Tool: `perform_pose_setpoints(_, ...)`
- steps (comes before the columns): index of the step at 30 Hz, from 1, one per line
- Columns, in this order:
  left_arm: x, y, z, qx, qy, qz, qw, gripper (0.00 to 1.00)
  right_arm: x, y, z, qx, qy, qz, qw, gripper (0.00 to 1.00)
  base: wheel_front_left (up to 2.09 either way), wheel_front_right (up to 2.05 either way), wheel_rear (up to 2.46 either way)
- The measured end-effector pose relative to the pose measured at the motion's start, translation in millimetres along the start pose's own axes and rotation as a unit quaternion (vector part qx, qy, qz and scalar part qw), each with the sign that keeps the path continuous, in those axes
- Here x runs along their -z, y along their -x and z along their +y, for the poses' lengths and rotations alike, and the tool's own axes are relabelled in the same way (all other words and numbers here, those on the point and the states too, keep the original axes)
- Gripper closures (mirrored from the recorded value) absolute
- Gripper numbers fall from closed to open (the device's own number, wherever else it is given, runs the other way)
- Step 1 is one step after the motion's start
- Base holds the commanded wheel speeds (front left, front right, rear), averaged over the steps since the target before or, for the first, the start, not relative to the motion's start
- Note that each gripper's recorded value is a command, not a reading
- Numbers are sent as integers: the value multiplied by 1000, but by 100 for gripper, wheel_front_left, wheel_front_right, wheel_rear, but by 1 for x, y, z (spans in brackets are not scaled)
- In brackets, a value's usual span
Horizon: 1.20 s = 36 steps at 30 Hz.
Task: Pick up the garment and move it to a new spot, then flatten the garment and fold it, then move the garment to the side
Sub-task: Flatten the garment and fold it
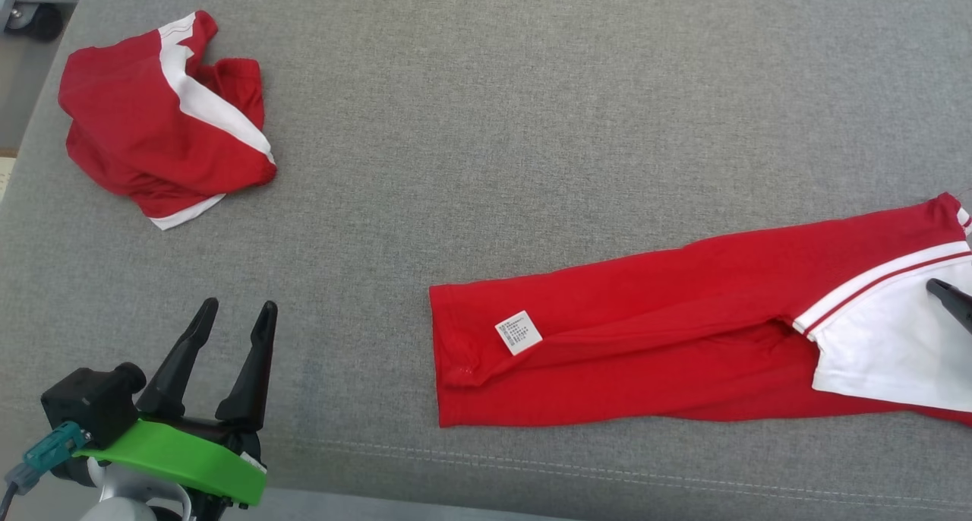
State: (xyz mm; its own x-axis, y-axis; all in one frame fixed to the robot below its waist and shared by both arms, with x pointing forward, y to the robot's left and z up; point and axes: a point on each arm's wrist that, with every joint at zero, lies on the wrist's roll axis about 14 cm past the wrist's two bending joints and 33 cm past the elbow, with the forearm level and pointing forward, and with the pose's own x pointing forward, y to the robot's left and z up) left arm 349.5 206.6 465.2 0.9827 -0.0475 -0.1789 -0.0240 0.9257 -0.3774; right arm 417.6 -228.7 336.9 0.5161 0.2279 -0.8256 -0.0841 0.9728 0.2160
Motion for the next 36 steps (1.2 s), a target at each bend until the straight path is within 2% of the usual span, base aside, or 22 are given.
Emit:
perform_pose_setpoints(10,0,-1,-6,8,-1,-3,1000,0,12,-5,5,-7,-28,18,999,0,0,0,0)
perform_pose_setpoints(11,0,-1,-5,8,-2,-3,1000,0,13,-5,6,-9,-29,20,999,5,0,0,0)
perform_pose_setpoints(12,-1,0,-6,8,-4,-4,1000,0,13,-5,7,-11,-29,23,999,55,0,0,0)
perform_pose_setpoints(13,-2,1,-5,7,-4,-6,1000,0,14,-5,9,-15,-33,28,999,93,0,0,0)
perform_pose_setpoints(14,-2,1,-5,7,-4,-6,1000,0,15,-6,12,-21,-38,31,999,100,0,0,0)
perform_pose_setpoints(19,-5,3,-4,4,-3,-12,1000,0,18,-6,29,-52,-56,38,996,100,0,0,0)
perform_pose_setpoints(27,-9,4,-5,4,-1,-19,1000,0,10,1,27,-59,-64,24,996,100,0,0,0)
perform_pose_setpoints(36,-5,1,-12,15,5,-15,1000,0,-21,26,-23,-9,-113,-24,993,100,0,0,0)
